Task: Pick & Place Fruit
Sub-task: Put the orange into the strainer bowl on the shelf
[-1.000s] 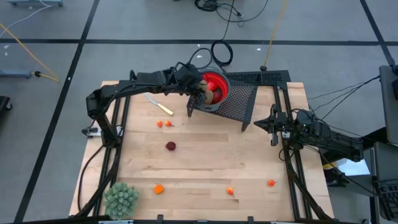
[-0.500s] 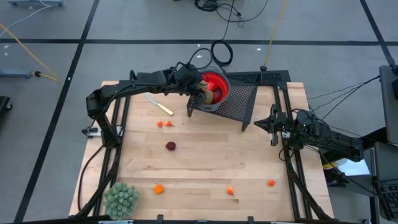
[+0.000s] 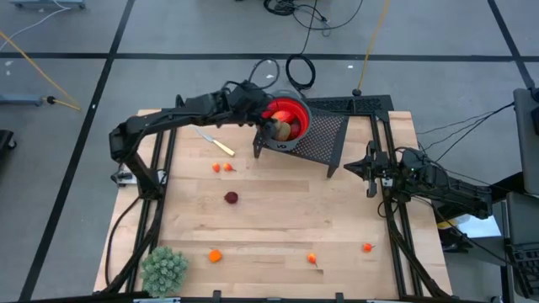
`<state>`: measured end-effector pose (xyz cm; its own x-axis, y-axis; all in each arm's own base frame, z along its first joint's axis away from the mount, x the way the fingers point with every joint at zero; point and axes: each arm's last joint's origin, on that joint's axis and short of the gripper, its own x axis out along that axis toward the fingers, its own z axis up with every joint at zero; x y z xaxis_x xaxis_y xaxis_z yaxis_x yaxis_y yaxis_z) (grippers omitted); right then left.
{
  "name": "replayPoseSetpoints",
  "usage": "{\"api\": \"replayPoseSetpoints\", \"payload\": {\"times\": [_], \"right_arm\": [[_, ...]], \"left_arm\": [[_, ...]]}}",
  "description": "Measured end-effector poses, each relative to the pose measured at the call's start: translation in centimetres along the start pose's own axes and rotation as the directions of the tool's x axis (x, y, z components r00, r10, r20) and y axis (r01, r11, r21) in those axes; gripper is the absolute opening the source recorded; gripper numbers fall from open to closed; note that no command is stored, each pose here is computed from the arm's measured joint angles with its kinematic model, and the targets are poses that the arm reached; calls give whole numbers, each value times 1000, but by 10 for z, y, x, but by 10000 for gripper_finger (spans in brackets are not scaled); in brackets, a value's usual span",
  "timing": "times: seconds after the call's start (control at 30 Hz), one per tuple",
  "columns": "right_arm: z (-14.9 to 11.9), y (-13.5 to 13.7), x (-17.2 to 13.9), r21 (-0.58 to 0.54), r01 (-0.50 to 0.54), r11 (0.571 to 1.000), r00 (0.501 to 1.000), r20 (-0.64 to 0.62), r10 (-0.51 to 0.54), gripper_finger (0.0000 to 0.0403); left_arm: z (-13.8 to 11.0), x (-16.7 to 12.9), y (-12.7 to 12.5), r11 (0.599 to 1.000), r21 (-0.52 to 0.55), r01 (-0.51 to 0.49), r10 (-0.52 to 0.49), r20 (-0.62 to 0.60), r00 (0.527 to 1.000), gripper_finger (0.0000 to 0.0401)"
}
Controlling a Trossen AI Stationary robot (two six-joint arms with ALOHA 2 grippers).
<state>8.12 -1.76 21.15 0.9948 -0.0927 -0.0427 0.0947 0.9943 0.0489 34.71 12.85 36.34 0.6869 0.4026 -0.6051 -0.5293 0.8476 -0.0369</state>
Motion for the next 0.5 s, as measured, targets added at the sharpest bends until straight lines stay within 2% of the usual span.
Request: {"api": "replayPoseSetpoints", "payload": {"times": [0.27,0.5], "right_arm": [[0,0,0,0,0,1000,1000,2,0,0],[0,0,0,0,0,1000,1000,1,0,0]], "left_arm": [[6,-51,-22,996,-16,87,-85,93,992,224],[-1,-81,-55,981,-31,193,-188,116,975,179]]}}
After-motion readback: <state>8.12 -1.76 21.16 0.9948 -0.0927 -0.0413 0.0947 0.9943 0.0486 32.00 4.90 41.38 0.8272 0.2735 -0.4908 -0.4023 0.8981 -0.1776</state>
